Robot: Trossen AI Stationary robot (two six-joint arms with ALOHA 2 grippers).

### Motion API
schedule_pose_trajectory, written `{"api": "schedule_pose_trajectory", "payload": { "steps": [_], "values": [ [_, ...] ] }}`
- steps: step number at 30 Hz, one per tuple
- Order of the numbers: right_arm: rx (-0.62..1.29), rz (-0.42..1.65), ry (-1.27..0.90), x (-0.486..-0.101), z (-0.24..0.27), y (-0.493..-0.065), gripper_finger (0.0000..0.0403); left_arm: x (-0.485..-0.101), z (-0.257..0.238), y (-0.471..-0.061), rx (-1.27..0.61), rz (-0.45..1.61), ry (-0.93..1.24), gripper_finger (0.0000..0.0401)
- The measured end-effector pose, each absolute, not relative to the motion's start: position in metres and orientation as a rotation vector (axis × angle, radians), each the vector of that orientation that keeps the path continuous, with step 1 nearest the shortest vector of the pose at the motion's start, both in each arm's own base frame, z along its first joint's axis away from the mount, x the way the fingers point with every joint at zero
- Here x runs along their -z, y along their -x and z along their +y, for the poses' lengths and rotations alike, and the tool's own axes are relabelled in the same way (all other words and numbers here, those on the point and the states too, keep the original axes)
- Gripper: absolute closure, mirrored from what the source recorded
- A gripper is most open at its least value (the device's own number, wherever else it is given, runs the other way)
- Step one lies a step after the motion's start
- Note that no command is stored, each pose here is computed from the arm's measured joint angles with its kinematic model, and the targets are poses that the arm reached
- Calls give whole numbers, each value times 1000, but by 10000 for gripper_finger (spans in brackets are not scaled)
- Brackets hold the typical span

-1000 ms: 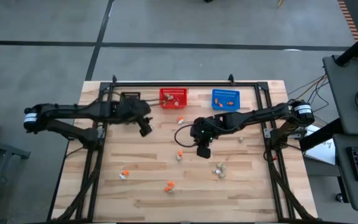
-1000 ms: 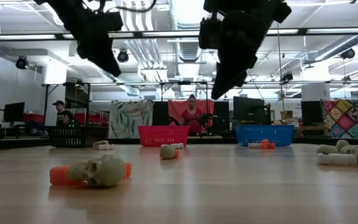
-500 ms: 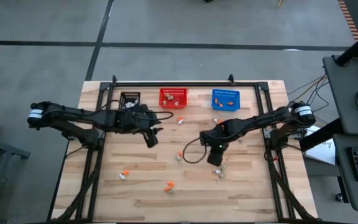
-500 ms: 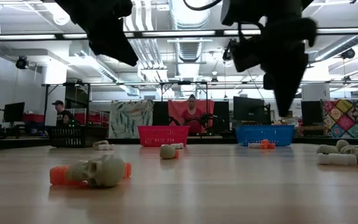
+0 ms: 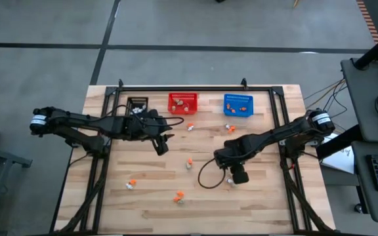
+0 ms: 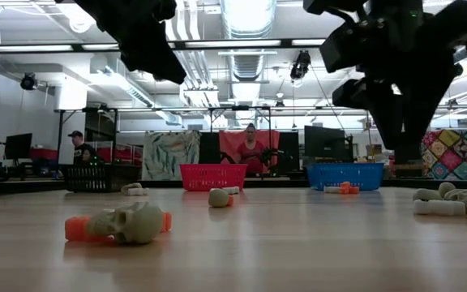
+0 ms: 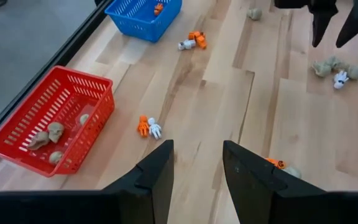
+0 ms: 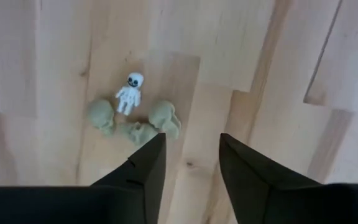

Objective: Sort Halloween decoration
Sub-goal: Put the white skull toy into the red bin

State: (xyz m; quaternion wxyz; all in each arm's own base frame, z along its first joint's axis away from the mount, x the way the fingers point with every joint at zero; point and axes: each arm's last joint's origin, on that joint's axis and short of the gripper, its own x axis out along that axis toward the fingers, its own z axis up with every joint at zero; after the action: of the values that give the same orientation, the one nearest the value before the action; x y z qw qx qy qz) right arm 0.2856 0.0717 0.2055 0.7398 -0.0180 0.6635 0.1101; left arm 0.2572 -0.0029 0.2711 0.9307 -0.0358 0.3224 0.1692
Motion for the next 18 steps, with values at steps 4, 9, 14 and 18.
{"api": "schedule_pose_trajectory", "payload": {
  "steps": [4, 9, 14, 18],
  "values": [
    [-259, 1456, 136, -202, 78, -282, 241, -271, -3, -257, -342, 660, 61, 281],
    [-275, 1460, 160, -197, 84, -279, 228, -271, -3, -257, -338, 661, 50, 281],
    [-277, 1458, 158, -191, 88, -277, 227, -271, -3, -258, -338, 662, 50, 281],
    [-284, 1476, 170, -183, 92, -278, 227, -271, -3, -258, -338, 659, 50, 281]
  ]
}}
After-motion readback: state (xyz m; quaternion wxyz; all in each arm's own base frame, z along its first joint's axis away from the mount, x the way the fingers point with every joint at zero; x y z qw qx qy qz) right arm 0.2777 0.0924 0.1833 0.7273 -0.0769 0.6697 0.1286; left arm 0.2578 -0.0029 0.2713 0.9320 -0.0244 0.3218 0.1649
